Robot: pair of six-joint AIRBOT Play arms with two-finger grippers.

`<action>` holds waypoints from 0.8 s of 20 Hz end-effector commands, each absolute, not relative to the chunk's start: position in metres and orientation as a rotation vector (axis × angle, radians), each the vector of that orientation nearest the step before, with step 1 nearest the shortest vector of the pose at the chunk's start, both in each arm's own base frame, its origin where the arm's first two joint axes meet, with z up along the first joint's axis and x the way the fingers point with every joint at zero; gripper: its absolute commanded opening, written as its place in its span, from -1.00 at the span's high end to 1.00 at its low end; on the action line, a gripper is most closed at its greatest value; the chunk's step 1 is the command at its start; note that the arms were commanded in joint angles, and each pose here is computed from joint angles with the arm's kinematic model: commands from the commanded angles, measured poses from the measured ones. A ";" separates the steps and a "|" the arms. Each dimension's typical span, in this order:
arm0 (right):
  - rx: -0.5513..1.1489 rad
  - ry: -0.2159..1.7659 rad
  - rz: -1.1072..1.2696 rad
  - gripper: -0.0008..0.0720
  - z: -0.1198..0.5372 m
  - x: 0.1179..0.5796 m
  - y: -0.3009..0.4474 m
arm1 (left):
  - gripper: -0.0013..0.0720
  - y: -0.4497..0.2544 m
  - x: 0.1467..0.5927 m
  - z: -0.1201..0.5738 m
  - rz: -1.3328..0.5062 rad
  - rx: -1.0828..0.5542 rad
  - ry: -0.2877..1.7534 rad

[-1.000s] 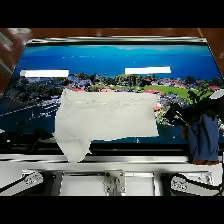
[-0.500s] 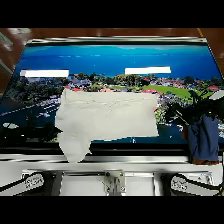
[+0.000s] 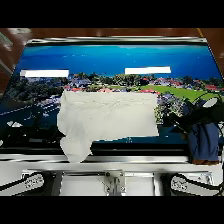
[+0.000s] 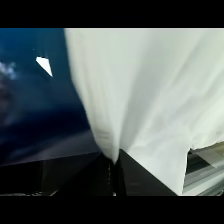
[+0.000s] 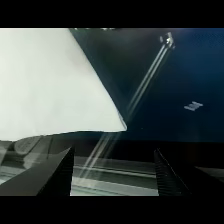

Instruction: Fold the shirts.

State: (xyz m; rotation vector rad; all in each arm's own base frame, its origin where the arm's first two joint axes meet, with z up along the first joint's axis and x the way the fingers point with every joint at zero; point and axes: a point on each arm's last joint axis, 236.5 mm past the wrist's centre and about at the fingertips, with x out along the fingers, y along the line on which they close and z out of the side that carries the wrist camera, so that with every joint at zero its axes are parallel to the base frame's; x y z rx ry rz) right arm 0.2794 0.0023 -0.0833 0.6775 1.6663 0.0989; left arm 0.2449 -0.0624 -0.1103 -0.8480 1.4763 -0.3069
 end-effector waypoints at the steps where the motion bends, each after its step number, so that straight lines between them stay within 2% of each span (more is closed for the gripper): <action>1: 0.722 1.637 0.098 -0.74 -0.102 0.276 0.011 | 0.86 -0.071 0.238 -0.102 -0.395 -0.827 1.486; 10: 0.927 1.596 0.121 -0.74 -0.121 0.277 0.044 | 0.86 -0.070 0.241 -0.102 -0.397 -0.816 1.470; 13: 0.895 1.592 0.139 -0.68 -0.123 0.280 0.053 | 0.86 -0.069 0.245 -0.103 -0.385 -0.820 1.454; 15: 0.814 1.586 0.168 -0.12 -0.128 0.285 0.070 | 0.86 -0.070 0.247 -0.101 -0.387 -0.831 1.446; 16: 0.781 1.578 0.178 0.37 -0.130 0.288 0.077 | 0.86 -0.070 0.249 -0.099 -0.390 -0.829 1.443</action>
